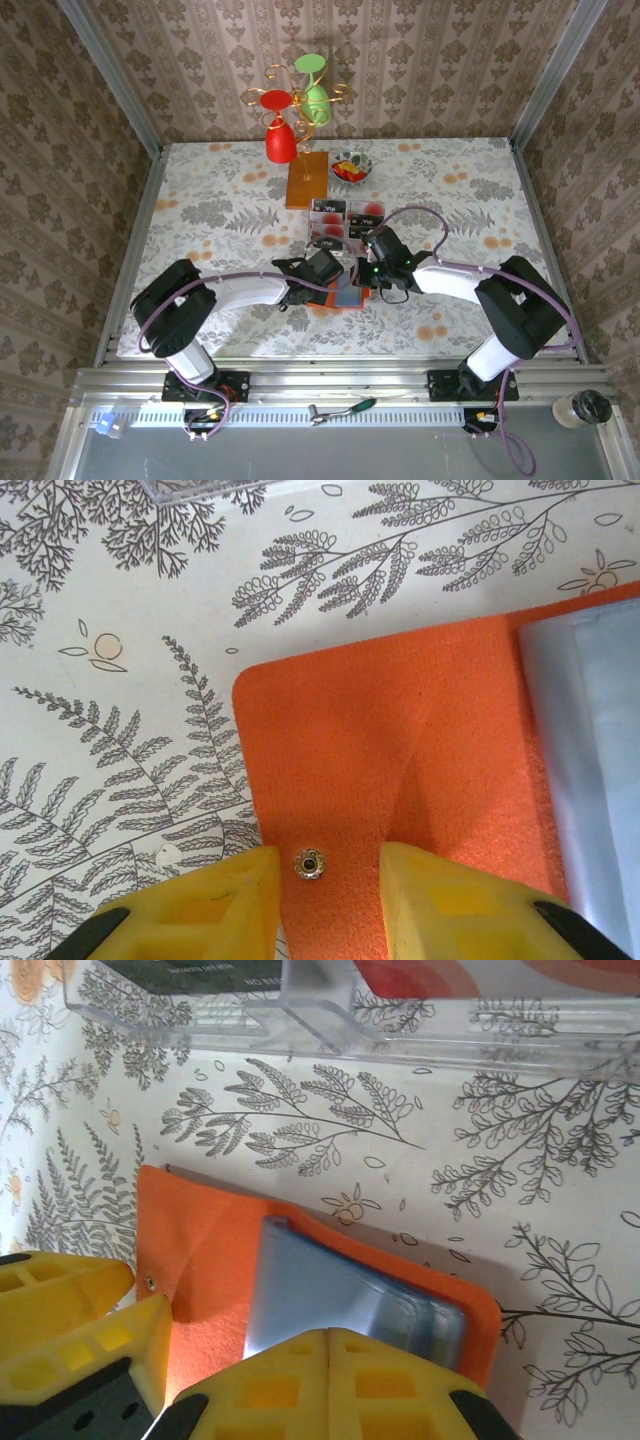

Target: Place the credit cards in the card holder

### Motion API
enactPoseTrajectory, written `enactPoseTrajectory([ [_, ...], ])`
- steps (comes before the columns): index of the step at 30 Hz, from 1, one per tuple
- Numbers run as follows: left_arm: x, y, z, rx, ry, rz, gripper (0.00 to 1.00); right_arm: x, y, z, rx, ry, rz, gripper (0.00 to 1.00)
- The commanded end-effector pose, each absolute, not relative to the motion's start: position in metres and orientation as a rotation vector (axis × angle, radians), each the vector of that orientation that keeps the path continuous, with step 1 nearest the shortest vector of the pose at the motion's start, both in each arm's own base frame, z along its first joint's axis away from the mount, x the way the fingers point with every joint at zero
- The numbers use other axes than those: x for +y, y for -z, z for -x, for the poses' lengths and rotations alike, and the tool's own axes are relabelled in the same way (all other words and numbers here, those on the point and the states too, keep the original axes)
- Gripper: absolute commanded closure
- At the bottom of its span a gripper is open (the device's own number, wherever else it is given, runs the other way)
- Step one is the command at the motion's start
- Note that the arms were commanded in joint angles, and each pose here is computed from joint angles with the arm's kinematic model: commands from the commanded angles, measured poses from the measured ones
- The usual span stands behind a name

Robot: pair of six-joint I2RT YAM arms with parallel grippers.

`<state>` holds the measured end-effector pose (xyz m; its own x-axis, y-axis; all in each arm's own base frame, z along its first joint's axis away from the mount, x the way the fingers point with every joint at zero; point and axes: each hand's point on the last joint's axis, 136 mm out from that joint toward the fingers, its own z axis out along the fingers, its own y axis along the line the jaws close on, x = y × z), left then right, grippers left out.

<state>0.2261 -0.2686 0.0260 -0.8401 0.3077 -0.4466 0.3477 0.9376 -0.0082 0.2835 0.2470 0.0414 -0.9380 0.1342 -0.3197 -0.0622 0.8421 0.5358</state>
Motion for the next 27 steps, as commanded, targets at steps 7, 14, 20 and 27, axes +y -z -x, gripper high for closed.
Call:
enactPoseTrajectory([
  [7, -0.275, -0.030, -0.230, 2.683, 0.043, -0.505, 0.60, 0.240, -0.011, -0.275, 2.751, -0.730, -0.024, 0.95],
  [14, -0.285, -0.030, -0.230, 2.675, 0.108, -0.497, 0.52, 0.243, -0.007, -0.273, 2.750, -0.764, -0.040, 0.96],
  [20, -0.292, -0.035, -0.227, 2.611, 0.257, -0.478, 0.48, 0.248, -0.006, -0.272, 2.746, -0.808, -0.058, 0.97],
  [27, -0.301, -0.046, -0.226, 2.540, 0.385, -0.479, 0.45, 0.254, -0.007, -0.273, 2.732, -0.852, -0.086, 0.97],
])
